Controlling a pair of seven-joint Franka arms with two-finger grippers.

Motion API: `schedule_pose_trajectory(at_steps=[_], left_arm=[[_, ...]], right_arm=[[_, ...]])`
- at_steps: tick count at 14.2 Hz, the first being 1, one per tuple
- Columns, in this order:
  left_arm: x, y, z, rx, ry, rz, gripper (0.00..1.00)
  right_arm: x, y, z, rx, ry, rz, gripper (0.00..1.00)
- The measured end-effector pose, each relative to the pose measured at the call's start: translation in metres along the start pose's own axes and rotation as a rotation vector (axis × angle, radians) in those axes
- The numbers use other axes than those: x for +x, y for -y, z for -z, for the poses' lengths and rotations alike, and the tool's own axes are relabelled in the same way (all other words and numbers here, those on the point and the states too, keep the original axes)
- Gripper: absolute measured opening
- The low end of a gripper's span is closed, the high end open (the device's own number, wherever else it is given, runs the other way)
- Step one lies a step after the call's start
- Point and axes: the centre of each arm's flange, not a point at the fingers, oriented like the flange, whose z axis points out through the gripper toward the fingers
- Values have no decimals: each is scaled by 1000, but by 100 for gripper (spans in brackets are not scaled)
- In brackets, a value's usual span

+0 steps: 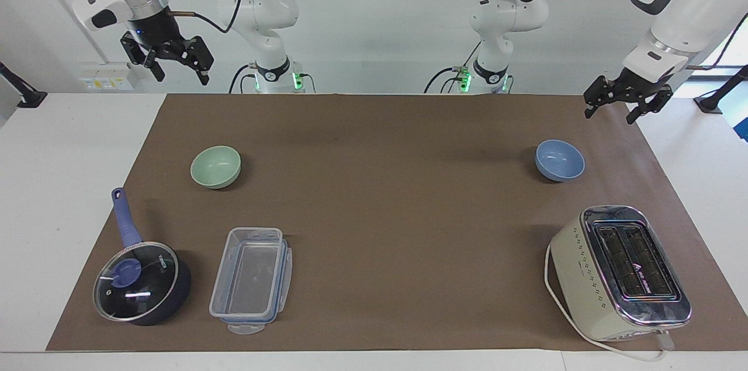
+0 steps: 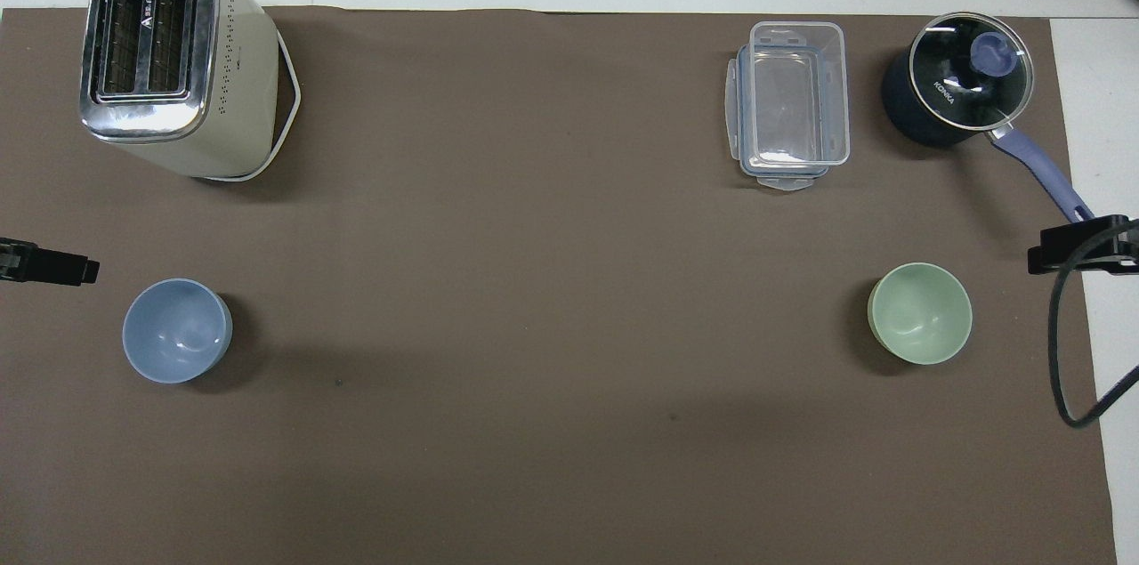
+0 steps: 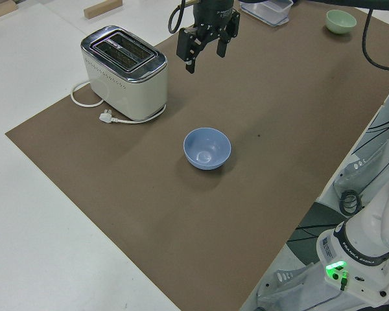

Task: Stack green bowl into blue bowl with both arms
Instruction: 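Move the left gripper to the rim of the blue bowl and grasp it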

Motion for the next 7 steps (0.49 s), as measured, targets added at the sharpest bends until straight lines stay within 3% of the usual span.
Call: schedule_pose_trajectory(at_steps=[7], left_arm=[[-36, 49, -80, -52, -43, -38, 100]], right_arm=[[0, -1, 0, 3, 1, 1, 100]])
